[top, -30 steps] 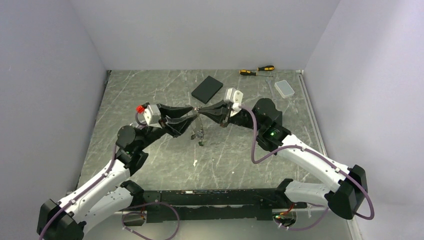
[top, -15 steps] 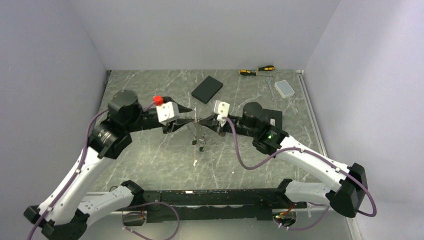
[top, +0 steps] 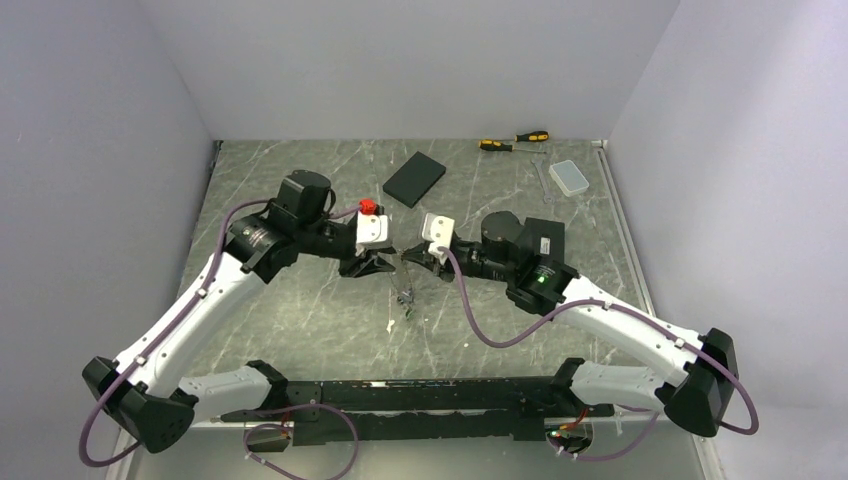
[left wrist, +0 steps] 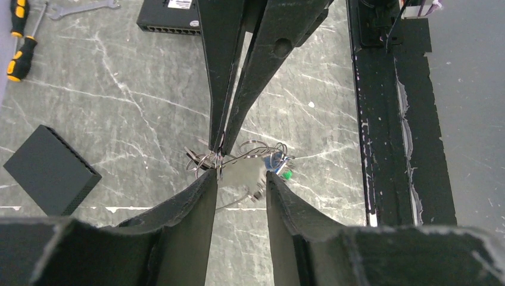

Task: Put the keys on the keyring

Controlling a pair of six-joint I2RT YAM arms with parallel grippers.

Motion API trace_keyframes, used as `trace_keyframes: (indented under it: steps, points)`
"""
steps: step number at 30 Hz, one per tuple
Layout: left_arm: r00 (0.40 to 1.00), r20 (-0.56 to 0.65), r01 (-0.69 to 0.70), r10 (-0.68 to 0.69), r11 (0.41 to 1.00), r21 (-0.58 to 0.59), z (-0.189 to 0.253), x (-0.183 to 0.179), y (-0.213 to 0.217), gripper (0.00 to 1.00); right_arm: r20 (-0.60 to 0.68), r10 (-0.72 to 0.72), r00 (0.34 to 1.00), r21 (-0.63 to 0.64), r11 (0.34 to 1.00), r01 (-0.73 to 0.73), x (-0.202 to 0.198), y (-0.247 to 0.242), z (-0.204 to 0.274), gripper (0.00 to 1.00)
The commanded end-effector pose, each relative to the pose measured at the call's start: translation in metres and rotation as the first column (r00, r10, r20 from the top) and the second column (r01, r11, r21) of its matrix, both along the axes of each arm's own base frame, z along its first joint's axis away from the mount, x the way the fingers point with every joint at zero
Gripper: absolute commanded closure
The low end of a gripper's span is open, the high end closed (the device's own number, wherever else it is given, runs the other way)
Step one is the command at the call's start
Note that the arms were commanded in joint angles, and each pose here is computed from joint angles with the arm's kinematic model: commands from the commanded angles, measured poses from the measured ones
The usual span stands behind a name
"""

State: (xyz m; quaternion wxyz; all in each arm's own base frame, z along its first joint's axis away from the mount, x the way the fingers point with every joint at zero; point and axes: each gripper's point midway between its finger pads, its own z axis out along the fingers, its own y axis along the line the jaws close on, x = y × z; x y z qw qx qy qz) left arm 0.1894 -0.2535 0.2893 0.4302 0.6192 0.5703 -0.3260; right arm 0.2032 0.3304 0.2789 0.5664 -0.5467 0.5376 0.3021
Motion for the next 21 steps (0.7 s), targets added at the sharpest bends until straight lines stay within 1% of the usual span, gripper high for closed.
trace_keyframes:
  steps: [1, 8, 14, 17, 21]
  points:
    - [0.999, 0.021, 0.048, -0.048, 0.999, -0.013, 0.004, 0.002, -0.007, 0.60, 0.083, -0.004, 0.997, 0.070, 0.998, -0.002, 0.000, -0.001, 0.028, 1.00]
    - [0.999, 0.029, 0.037, -0.037, 0.999, -0.005, 0.000, 0.013, -0.012, 0.61, 0.088, 0.007, 0.996, 0.071, 0.997, -0.014, -0.002, 0.000, 0.028, 1.00]
    - [0.997, 0.072, -0.006, 0.006, 1.000, 0.003, 0.004, 0.022, -0.009, 0.62, 0.087, 0.013, 0.996, 0.068, 0.998, -0.019, -0.003, -0.001, 0.026, 1.00]
    - [0.998, 0.062, 0.008, -0.009, 1.000, 0.011, 0.003, 0.021, -0.010, 0.65, 0.087, 0.019, 0.996, 0.069, 0.997, -0.026, -0.004, 0.000, 0.025, 1.00]
    - [0.998, 0.069, 0.009, -0.011, 1.000, 0.023, 0.007, 0.021, -0.008, 0.64, 0.083, 0.018, 0.996, 0.059, 0.998, -0.023, -0.003, 0.001, 0.023, 1.00]
